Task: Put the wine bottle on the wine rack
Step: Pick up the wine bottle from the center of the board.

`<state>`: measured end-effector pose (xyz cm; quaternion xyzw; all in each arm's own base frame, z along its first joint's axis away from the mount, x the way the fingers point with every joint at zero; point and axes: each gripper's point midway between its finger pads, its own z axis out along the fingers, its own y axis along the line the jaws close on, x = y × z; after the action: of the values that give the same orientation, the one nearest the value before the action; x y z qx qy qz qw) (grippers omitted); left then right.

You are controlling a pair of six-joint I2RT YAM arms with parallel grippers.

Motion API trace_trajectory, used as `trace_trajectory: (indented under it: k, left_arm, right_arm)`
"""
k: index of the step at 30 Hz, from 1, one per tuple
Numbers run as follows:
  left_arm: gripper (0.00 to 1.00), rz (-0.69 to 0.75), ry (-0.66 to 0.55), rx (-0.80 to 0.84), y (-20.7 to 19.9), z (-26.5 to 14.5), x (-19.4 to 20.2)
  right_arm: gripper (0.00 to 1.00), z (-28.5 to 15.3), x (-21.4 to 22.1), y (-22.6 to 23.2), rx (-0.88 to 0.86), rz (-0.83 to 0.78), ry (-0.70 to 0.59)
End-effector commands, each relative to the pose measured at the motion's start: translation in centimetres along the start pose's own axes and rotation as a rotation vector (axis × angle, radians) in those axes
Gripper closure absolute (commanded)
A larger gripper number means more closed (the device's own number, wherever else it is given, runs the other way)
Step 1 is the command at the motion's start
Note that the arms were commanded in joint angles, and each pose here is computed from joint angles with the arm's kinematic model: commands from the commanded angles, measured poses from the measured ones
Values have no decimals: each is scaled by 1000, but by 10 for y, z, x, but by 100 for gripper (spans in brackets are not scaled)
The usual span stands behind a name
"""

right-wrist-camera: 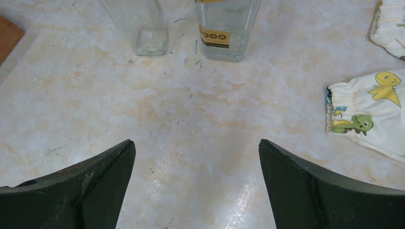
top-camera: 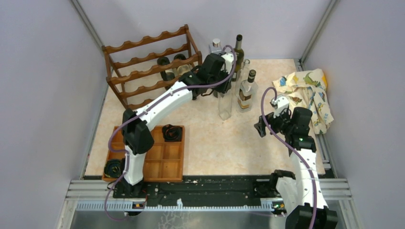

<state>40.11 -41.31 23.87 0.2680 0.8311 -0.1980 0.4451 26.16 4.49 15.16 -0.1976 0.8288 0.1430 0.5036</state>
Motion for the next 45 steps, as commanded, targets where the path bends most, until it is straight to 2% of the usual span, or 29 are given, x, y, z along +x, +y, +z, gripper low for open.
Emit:
trace_trajectory:
  k: [1, 8, 13, 17, 28, 33, 38, 43, 45]
  left_arm:
    - [100, 16, -53, 118, -19, -56, -20]
    - [100, -91, -157, 350, -53, -124, -7]
    - [100, -20, -227, 397, -56, -163, 4]
    - [100, 76, -229, 363, -47, -185, 11]
    - [100, 427, -88, 10, 25, -213, 7]
    - [100, 607, -43, -73, 45, -216, 0]
    - [100, 765, 102, -128, 67, -200, 25]
    - [100, 930, 207, -161, 85, -185, 51]
    - [100, 982, 214, -188, 92, -182, 57]
  right_arm:
    - [2, -1, -21, 3, -37, -50, -67]
    - [2, -7, -30, 39, -232, -75, -125]
    - [2, -7, -29, 43, -260, -73, -128]
    - [2, -6, -27, 44, -270, -67, -123]
    - [2, -4, -25, 43, -264, -68, -120]
    - [2, -4, -24, 42, -260, -68, -118]
    - [2, -4, -23, 41, -251, -72, -115]
    - [2, -4, -23, 40, -248, -73, -113]
    - [2, -4, -22, 40, -249, -72, -112]
